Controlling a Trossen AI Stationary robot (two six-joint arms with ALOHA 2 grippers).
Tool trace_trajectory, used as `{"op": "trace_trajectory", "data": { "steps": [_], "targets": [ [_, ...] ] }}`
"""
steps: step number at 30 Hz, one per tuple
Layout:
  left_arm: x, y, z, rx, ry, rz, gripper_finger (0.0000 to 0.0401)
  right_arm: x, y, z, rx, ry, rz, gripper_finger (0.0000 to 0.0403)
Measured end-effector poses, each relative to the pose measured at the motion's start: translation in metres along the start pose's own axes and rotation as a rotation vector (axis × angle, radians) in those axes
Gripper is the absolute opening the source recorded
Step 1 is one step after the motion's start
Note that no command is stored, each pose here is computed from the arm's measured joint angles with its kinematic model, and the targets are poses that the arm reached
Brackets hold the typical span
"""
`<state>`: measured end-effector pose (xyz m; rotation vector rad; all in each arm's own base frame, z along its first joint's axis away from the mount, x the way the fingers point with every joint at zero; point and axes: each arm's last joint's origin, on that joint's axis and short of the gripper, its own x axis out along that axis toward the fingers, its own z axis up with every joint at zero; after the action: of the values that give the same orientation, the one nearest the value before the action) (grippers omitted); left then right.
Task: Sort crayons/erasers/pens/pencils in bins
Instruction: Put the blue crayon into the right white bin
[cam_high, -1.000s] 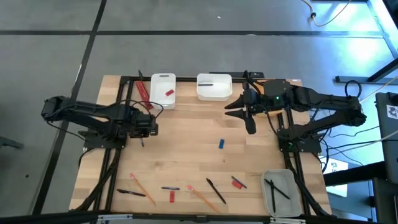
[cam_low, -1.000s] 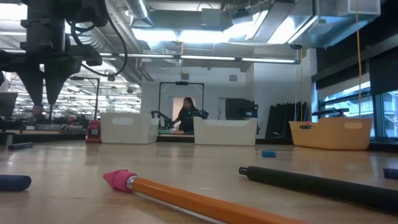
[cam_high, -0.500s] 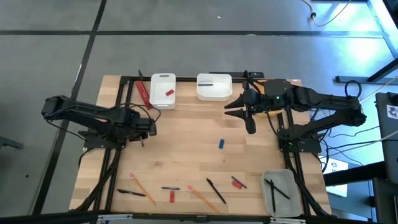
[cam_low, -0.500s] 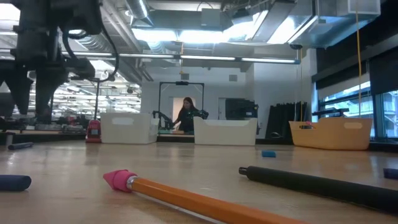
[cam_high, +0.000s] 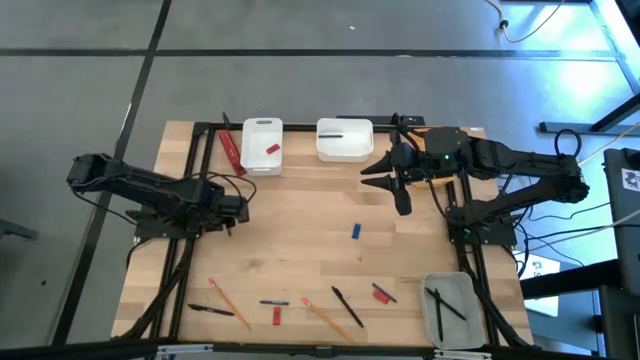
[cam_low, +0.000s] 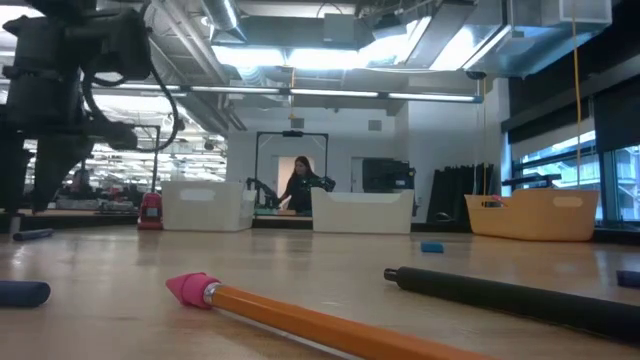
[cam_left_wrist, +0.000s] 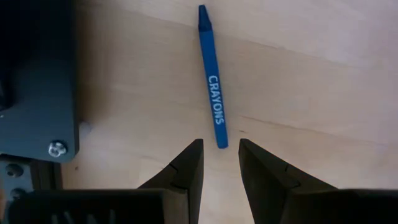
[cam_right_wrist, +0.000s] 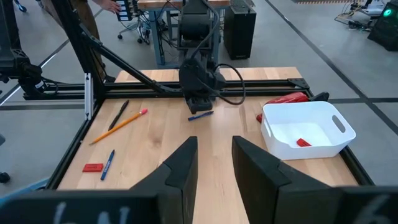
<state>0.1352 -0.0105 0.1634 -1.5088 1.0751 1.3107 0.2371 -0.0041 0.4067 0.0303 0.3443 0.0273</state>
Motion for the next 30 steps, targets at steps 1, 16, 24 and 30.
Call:
{"op": "trace_trajectory", "data": {
  "steps": [1, 16, 24, 30],
  "targets": [
    [0.002, 0.001, 0.000, -0.005, 0.000, 0.001, 0.0094, 0.000, 0.000, 0.000, 0.000, 0.000, 0.000, 0.0101],
    [0.013, 0.004, 0.003, -0.027, -0.008, -0.008, 0.0094, 0.000, 0.000, 0.001, 0.000, -0.009, 0.000, 0.0101],
    [0.013, 0.003, 0.003, -0.026, -0.023, -0.030, 0.0094, 0.000, 0.000, 0.001, 0.003, -0.009, 0.000, 0.0101],
    [0.018, 0.000, 0.003, -0.045, -0.046, 0.000, 0.0094, 0.000, 0.000, 0.001, 0.003, -0.009, 0.001, 0.0101]
  ]
}}
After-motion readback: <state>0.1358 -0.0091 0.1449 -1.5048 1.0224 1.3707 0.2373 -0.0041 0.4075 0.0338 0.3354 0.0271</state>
